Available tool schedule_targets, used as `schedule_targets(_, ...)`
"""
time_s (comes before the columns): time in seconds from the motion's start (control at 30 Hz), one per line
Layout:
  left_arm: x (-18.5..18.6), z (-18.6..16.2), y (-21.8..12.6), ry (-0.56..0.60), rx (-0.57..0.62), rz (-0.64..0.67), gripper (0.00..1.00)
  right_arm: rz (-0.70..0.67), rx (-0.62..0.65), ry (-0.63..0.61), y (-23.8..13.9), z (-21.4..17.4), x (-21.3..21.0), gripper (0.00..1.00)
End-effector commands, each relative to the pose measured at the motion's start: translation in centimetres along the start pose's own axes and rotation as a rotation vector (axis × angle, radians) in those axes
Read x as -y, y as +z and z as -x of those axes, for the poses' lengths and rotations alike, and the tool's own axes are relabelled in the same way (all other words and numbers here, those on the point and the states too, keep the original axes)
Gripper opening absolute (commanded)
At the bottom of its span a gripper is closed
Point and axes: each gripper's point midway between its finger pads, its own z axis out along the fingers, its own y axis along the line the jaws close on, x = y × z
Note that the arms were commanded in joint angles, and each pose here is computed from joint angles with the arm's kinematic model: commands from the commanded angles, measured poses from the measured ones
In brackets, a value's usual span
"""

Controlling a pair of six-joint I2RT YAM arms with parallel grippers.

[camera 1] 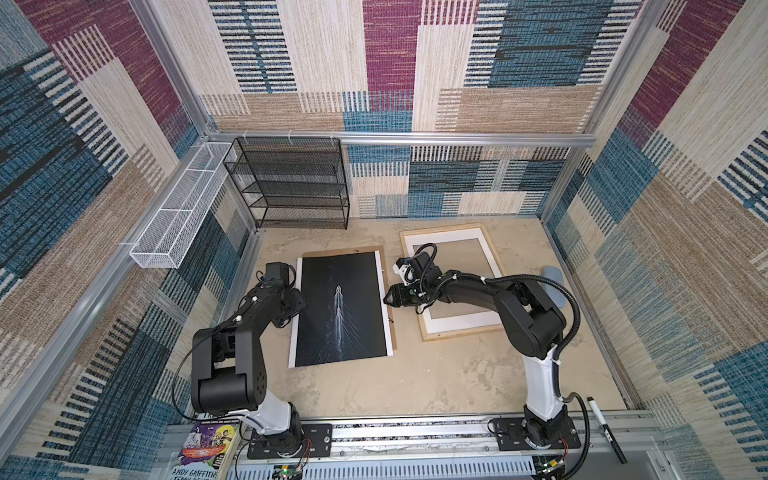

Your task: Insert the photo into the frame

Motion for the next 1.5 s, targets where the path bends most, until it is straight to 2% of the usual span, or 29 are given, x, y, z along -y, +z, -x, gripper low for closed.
schedule_targets(0.0, 1.0, -0.2, 0.7, 0.023, -0.031, -0.094, 0.67, 0.009, 0.022, 0.0, 0.3, 0.6, -0.3, 0.61)
schedule_targets(0.57, 2.9, -0.9, 1.4, 0.023, -0.099, -0.214, 0.6, 0.002, -0.02, 0.014, 1.7, -0.5, 0.5, 0.61)
schedule_targets(1.13, 5.0, -0.3, -2.6, 0.018, -0.052, -0.352, 0.55, 0.032, -0.042, 0.025, 2.3, -1.3, 0.4, 0.61)
schedule_targets(1.47, 5.3, -0.5, -4.4, 0.013, -0.029, -0.388, 0.5, 0.041, -0.039, 0.029, 2.3, -1.5, 0.4, 0.61)
